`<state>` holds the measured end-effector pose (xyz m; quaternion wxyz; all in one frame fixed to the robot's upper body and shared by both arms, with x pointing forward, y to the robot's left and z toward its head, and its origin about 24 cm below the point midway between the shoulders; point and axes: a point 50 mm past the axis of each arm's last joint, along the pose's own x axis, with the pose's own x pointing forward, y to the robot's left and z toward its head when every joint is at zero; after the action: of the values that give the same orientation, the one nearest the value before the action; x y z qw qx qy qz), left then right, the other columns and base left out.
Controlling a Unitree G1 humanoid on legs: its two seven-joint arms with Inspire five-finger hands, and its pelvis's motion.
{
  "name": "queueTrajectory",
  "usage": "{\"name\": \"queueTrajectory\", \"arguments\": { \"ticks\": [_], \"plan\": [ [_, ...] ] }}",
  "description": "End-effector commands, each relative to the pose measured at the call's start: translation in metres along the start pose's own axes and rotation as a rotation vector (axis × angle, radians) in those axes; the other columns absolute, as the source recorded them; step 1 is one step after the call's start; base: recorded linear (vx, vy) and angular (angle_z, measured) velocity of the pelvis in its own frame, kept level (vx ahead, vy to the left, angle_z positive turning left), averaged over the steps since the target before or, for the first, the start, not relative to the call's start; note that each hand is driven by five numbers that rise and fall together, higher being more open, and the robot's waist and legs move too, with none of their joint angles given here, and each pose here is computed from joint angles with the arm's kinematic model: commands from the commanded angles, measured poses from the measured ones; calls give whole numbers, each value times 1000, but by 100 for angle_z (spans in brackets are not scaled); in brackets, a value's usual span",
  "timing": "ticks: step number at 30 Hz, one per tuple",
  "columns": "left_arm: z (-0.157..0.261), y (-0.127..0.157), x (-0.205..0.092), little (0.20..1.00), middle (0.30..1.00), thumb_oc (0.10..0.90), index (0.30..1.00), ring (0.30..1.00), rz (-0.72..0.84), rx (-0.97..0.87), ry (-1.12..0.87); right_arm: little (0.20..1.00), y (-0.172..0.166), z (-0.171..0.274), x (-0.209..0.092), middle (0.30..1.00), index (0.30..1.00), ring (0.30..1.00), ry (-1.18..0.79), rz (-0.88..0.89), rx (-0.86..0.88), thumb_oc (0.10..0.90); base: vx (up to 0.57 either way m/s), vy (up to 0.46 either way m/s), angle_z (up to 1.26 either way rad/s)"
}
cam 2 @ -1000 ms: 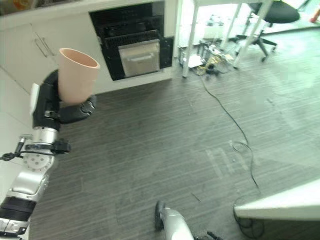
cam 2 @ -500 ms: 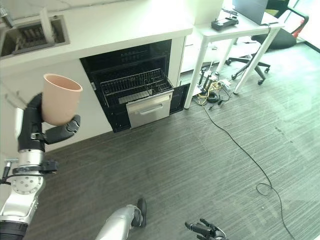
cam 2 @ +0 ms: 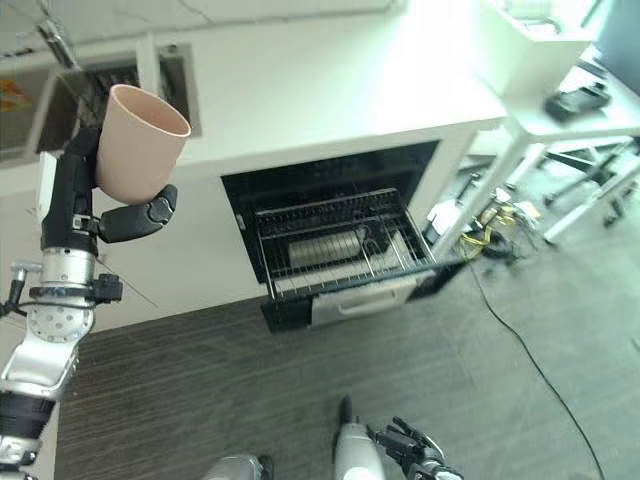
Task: Place the dishes in the dishwasher.
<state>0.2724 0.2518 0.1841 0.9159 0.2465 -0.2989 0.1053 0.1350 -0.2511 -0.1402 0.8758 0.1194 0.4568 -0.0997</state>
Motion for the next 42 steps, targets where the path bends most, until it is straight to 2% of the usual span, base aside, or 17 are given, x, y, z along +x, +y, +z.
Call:
{"name": "queueTrajectory", "arguments": {
  "ticks": [1, 10, 13, 19, 21, 24, 31, 34, 38, 42],
  "plan": [
    [60, 21, 34, 300, 300, 400, 300, 300, 130, -45, -308, 900, -27, 2, -9, 900, 900, 900, -26, -65, -22, 800, -19, -271, 18],
    [66, 18, 37, 300, 300, 400, 300, 300, 121, -92, -324, 900, -55, 0, -20, 900, 900, 900, -34, -134, 25, 800, -36, -204, 32],
    [67, 9, 38, 300, 300, 400, 300, 300, 97, -131, -344, 900, -58, -3, -23, 900, 900, 900, -42, -152, 30, 800, -78, -142, 20],
    [65, 2, 32, 300, 300, 400, 300, 300, 84, -150, -365, 900, -49, 6, -19, 900, 900, 900, -104, -139, 15, 800, -40, 0, 48],
    [67, 6, 30, 300, 300, 400, 300, 300, 99, -137, -374, 900, -37, 20, -15, 900, 900, 900, -149, -93, -32, 800, -38, 188, 13],
    [71, 7, 33, 300, 300, 400, 300, 300, 82, -102, -400, 900, -19, 34, -11, 900, 900, 900, -219, -7, 0, 800, -77, -32, -31],
    [71, -10, 38, 300, 300, 400, 300, 300, 64, -100, -381, 900, 12, 40, -3, 900, 900, 900, -251, 125, 58, 800, 117, -546, 42],
    [66, 2, 40, 300, 300, 400, 300, 300, 114, -90, -347, 900, 17, 40, -2, 900, 900, 900, -232, 142, -34, 800, 152, -815, 31],
    [61, 4, 23, 300, 300, 400, 300, 300, 164, -104, -308, 900, 13, 42, -2, 900, 900, 900, -201, 113, -75, 800, 108, -579, 19],
    [69, -13, 24, 300, 300, 400, 300, 300, 80, -165, -354, 900, -17, 25, -12, 900, 900, 900, -198, -12, 12, 800, -14, -562, 137]
  ]
}}
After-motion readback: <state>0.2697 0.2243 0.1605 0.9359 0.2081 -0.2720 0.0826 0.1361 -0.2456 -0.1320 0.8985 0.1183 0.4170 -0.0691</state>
